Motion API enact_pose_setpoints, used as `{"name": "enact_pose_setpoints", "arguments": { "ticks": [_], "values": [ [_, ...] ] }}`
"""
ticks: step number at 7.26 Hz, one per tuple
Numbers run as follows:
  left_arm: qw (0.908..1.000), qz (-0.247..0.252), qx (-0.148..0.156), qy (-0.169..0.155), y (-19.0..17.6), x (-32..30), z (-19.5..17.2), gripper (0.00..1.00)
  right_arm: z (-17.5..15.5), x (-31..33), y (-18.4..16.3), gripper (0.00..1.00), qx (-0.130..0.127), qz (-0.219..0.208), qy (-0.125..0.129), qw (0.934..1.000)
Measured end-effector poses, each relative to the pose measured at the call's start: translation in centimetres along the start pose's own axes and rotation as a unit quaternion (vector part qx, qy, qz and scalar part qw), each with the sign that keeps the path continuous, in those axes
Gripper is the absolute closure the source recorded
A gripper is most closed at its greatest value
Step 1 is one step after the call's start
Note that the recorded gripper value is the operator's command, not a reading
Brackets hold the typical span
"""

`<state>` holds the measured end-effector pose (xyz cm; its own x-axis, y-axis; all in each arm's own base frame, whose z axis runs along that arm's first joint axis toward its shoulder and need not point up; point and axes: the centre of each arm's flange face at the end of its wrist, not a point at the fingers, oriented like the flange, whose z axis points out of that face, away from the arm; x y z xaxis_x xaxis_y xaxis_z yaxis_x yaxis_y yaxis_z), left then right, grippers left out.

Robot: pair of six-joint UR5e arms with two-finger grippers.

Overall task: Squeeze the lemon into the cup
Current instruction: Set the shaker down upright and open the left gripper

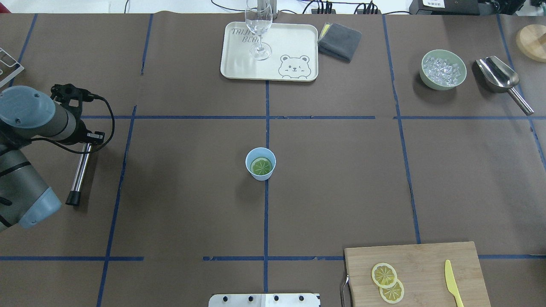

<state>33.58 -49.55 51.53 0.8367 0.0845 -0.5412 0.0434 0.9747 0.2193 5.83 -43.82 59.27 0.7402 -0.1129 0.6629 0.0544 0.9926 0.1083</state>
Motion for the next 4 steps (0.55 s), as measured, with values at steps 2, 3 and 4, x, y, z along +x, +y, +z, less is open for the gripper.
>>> {"name": "enact_pose_setpoints", "arguments": {
  "ticks": [2,3,4],
  "values": [
    [1.0000,0.001,0.002,0.002,-0.2,0.1,-0.2,0.00,0.0,0.0,0.0,0.00,0.000,0.000,0.000,1.0000],
    [0.9999,-0.002,0.006,0.011,-0.9,-0.1,-1.2,0.00,0.0,0.0,0.0,0.00,0.000,0.000,0.000,1.0000],
    [0.9995,0.007,0.009,0.029,-2.3,-1.3,-3.1,0.00,0.0,0.0,0.0,0.00,0.000,0.000,0.000,1.0000]
  ]
}}
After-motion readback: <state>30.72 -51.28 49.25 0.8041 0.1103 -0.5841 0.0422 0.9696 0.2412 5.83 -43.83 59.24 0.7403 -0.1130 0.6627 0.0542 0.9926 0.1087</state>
